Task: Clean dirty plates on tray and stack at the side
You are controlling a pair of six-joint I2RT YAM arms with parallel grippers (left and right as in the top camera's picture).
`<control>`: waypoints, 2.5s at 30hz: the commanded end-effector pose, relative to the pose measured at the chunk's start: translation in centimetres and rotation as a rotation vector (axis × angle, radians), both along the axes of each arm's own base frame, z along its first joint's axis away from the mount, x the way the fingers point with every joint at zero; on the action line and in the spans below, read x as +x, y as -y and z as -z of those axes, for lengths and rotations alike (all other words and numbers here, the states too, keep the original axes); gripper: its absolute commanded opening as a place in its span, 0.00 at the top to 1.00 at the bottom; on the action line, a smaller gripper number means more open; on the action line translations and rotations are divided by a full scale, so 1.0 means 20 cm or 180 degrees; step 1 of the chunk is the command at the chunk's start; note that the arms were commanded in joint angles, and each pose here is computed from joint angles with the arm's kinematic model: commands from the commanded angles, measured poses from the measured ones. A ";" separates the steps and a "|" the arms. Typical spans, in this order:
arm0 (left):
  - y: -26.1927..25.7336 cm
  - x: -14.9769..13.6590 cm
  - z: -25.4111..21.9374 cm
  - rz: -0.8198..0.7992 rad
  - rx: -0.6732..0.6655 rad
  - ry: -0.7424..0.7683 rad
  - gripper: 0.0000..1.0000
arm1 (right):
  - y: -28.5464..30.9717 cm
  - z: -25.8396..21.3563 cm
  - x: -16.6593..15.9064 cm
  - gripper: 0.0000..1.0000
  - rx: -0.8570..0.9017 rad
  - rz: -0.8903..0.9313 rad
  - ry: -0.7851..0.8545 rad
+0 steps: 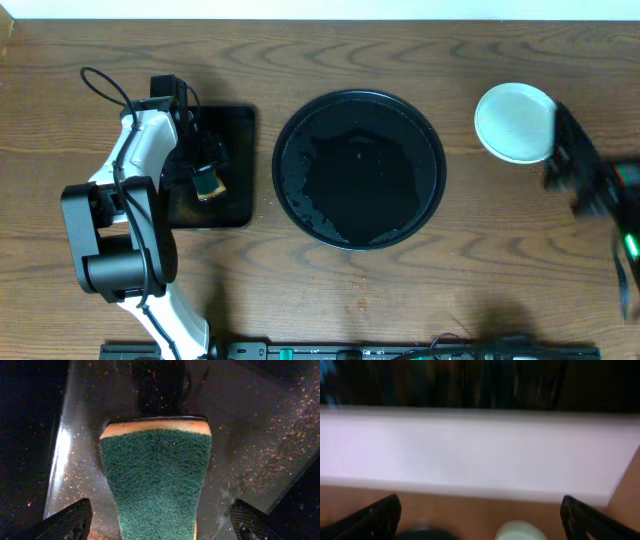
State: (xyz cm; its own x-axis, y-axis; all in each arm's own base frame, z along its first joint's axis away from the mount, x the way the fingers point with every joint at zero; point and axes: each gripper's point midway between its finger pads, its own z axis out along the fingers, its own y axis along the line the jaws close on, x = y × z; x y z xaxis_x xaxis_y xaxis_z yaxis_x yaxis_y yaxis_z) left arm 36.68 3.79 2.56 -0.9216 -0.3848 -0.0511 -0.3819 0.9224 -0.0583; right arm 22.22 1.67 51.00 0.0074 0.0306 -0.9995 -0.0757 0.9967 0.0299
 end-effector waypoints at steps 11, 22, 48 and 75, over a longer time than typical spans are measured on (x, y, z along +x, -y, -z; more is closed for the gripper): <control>-0.02 -0.01 0.02 0.0000 0.0036 -0.0044 0.11 | 0.05 0.57 -0.24 0.01 0.0070 0.0104 0.1027; -0.02 -0.01 0.02 0.0000 0.0036 -0.0044 0.11 | 0.03 1.20 0.03 0.01 0.0440 0.0051 0.0861; -0.02 -0.01 0.02 -0.0001 0.0036 -0.0044 0.11 | 0.02 1.76 0.12 0.01 0.0392 0.0101 -0.0278; 0.19 -0.15 -1.27 0.0332 0.0202 0.2316 0.10 | 0.02 1.77 0.12 0.01 0.0392 0.0101 -0.0290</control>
State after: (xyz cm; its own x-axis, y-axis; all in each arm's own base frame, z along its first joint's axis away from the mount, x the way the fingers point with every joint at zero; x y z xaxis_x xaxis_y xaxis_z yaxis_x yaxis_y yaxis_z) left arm 35.82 -0.07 23.29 -0.7653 -0.2834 -0.5779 -0.2062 0.9585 -0.1969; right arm 24.63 1.48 15.59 -0.0860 0.1428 -0.9860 -0.0419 0.9883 0.1468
